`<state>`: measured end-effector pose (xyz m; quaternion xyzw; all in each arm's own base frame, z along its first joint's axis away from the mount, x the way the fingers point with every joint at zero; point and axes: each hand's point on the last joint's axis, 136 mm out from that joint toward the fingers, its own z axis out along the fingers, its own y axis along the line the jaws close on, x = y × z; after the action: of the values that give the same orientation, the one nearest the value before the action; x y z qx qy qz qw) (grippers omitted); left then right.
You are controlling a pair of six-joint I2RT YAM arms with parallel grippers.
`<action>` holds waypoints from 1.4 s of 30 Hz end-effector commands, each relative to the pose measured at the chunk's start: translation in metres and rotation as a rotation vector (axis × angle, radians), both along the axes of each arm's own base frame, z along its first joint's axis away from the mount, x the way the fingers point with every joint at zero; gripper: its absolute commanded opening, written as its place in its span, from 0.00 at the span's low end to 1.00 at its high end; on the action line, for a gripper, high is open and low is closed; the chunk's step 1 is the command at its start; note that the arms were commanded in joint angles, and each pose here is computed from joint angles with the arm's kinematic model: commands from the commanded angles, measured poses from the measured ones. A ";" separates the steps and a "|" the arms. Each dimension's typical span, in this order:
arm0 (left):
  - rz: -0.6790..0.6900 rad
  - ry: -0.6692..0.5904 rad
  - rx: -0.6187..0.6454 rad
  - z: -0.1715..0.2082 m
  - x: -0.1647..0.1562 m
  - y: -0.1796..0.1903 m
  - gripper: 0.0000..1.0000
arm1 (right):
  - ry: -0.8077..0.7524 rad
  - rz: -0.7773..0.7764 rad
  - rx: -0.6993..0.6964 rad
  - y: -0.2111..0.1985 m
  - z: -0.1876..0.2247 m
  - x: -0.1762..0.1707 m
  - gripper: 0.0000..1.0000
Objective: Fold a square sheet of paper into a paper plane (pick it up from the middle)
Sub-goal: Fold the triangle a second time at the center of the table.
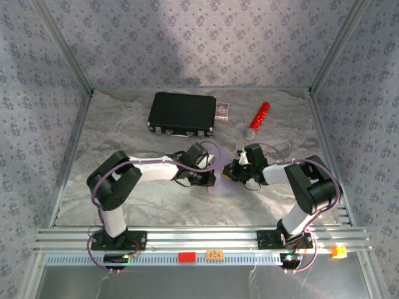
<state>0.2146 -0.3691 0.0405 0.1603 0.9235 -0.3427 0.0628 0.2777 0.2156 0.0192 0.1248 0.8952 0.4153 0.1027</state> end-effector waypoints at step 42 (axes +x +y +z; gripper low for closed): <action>-0.092 0.042 0.081 -0.018 -0.039 0.024 0.08 | 0.074 -0.052 -0.084 -0.018 -0.025 -0.009 0.02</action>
<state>0.1899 -0.3527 0.0212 0.1856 0.9296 -0.3158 0.0400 0.2786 0.2149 0.0191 0.1252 0.8943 0.4165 0.1054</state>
